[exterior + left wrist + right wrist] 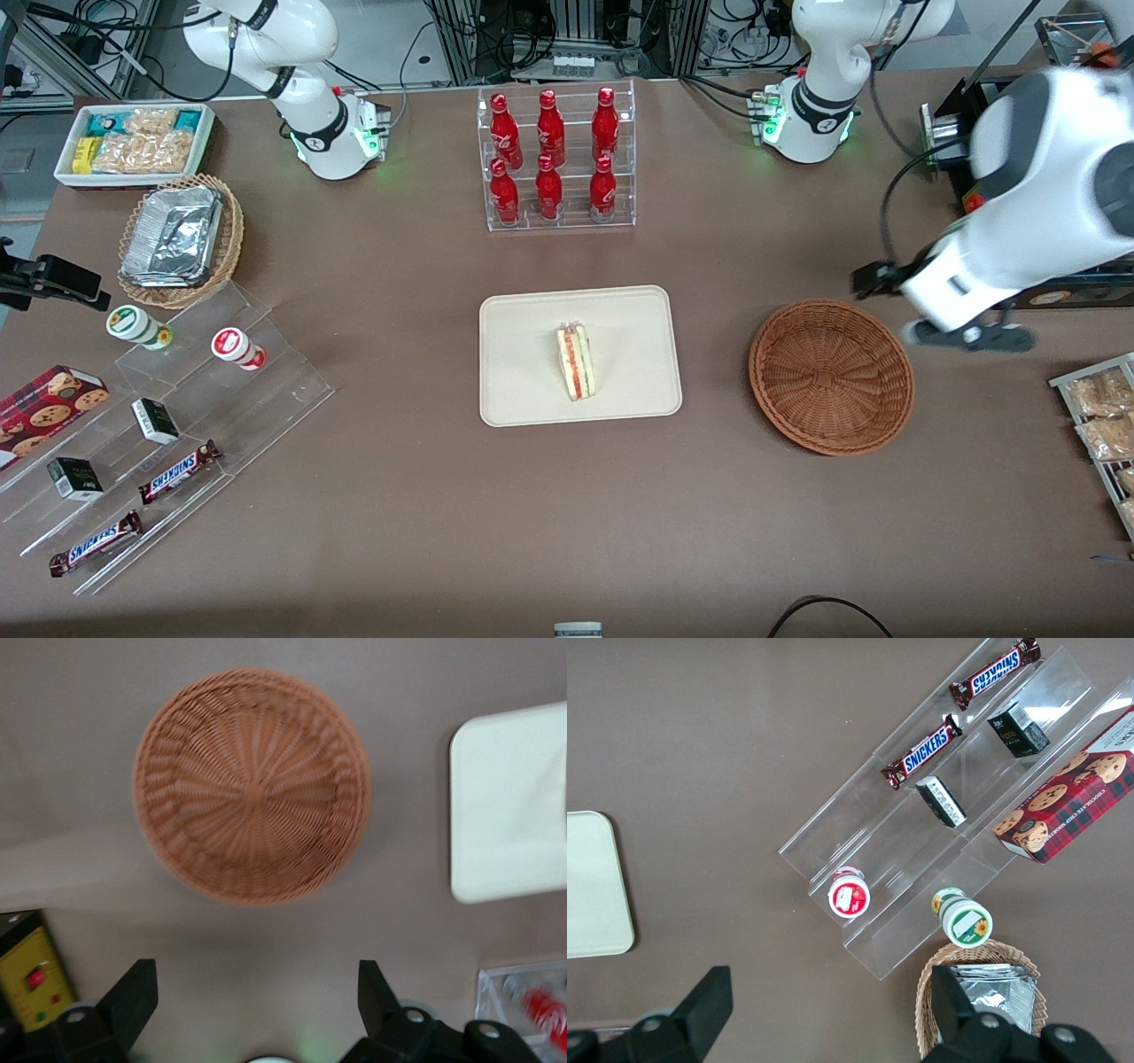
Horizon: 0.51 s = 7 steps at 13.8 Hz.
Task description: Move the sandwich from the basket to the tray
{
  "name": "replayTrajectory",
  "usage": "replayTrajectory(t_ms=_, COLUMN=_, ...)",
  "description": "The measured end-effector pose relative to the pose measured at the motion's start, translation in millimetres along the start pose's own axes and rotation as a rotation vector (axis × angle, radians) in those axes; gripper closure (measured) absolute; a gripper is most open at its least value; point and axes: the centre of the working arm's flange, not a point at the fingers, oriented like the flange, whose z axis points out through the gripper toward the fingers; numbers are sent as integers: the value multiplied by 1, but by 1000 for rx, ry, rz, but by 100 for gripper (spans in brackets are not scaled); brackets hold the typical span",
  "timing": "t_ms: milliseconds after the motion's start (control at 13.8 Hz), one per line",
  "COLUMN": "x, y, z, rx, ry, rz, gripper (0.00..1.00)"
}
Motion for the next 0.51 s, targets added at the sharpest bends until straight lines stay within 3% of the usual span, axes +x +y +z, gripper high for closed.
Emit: replayTrajectory(t_ms=508, x=-66, y=-67, z=-66, rx=-12, ry=26, rz=36, gripper=0)
